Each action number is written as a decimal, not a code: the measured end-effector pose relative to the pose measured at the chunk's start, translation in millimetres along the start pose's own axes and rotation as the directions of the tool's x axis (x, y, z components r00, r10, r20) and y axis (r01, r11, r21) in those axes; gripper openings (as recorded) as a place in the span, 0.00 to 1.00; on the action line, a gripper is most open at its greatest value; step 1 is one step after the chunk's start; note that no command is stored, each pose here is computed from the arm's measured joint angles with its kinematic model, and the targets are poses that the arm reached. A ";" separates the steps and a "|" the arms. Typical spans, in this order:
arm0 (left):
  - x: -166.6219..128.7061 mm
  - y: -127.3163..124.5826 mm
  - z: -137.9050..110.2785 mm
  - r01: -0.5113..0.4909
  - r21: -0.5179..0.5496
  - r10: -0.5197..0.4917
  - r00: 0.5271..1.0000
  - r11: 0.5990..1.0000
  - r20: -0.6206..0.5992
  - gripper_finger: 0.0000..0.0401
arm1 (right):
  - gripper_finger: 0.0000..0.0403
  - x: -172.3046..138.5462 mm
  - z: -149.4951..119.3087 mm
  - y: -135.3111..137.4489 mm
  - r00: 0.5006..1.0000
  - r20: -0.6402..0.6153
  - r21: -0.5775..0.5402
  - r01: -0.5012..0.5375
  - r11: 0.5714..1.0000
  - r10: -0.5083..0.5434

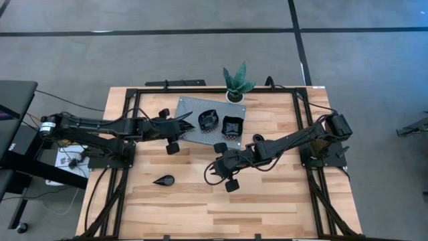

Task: Pick & Place Mini shaped plates
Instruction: Stack the drop shaped plate on top of the drop shaped plates on the shelf

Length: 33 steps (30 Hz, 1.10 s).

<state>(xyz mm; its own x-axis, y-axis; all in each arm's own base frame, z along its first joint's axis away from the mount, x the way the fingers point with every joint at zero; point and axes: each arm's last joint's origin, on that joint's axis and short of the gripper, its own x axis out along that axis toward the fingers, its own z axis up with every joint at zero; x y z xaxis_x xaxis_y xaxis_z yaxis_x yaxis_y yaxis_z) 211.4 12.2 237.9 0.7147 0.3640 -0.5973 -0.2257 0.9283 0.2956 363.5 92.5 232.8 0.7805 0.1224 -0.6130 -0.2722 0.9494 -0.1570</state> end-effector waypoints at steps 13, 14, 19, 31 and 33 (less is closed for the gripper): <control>0.5 0.7 -0.5 -0.030 0.033 0.031 1.000 0.999 0.000 0.22 | 0.16 0.1 -0.1 -0.2 1.000 -0.001 0.000 0.000 1.000 0.000; 0.5 0.7 -0.5 -0.031 0.034 0.031 1.000 0.999 0.000 0.19 | 0.16 0.2 -0.2 -0.5 1.000 -0.001 0.000 0.001 1.000 -0.001; 0.5 0.7 -0.5 -0.031 0.036 0.031 1.000 0.999 0.000 0.03 | 0.16 0.2 -0.2 -0.5 1.000 -0.001 0.000 0.001 1.000 -0.001; -1.3 -3.7 4.2 -0.018 0.033 0.016 0.999 0.999 0.049 0.02 | 0.16 0.2 -0.1 -0.5 1.000 0.000 -0.001 0.001 1.000 -0.001; -1.9 -4.7 6.6 -0.015 0.028 0.013 0.997 0.999 0.072 0.02 | 0.16 0.2 -0.1 -0.6 1.000 0.000 0.000 0.001 1.000 -0.001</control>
<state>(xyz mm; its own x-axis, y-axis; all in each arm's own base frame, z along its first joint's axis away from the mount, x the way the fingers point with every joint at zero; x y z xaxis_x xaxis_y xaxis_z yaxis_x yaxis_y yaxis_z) 215.4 6.7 242.6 0.7576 0.3696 -0.5381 -0.2178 0.9202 0.3253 363.7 91.9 232.7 0.7807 0.1210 -0.6131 -0.2713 0.9494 -0.1581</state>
